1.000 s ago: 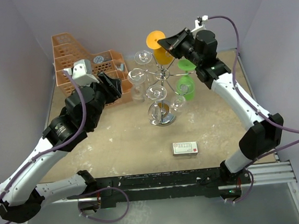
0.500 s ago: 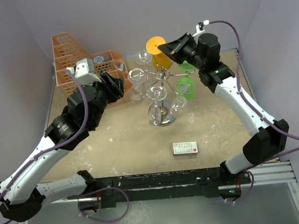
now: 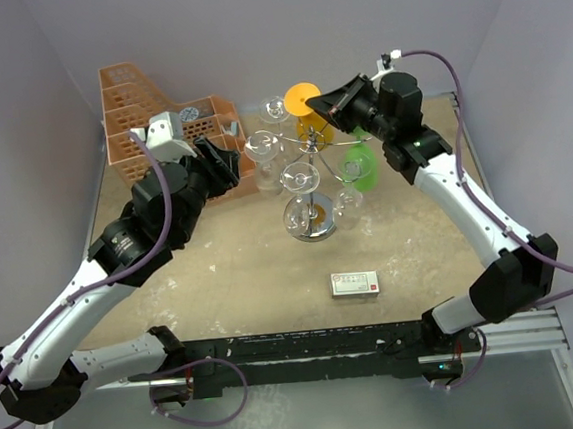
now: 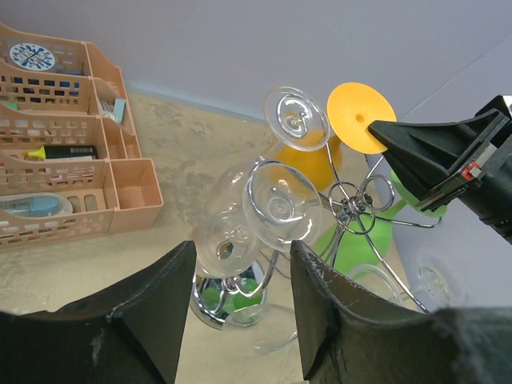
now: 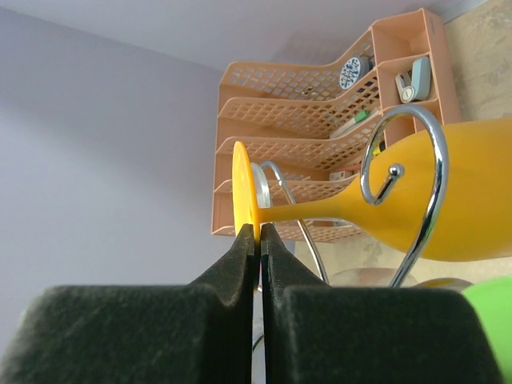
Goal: Place the wine glass upside down on the wine glass rack
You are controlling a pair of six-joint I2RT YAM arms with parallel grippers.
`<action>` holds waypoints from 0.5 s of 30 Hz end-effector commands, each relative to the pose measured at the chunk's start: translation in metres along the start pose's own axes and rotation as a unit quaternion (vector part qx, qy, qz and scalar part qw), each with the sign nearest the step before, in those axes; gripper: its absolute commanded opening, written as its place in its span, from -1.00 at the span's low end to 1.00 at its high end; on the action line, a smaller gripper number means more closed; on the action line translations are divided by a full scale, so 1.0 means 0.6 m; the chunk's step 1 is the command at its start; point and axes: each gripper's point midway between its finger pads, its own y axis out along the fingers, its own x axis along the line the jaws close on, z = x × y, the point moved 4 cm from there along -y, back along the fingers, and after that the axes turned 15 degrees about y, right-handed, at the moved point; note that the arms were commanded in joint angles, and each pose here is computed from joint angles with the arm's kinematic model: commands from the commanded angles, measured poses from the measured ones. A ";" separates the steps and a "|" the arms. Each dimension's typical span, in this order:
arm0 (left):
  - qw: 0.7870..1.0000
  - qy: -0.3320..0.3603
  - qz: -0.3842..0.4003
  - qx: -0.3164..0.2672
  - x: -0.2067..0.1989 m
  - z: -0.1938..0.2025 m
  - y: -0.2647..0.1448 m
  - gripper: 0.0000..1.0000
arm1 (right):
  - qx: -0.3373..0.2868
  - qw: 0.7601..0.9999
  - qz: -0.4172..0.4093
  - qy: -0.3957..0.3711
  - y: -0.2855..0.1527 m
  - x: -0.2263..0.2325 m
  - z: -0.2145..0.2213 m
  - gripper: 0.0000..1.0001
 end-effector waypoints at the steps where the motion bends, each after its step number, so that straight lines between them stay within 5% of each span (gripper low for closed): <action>1: 1.000 -0.016 0.002 -0.016 -0.004 -0.025 -0.004 -0.03 | -0.024 0.999 -0.040 -0.005 -0.044 0.050 -0.008 -1.00; 15: 1.000 -0.010 -0.014 -0.016 0.003 -0.025 -0.003 -0.01 | -0.091 0.996 -0.015 -0.018 -0.074 0.044 -0.033 -1.00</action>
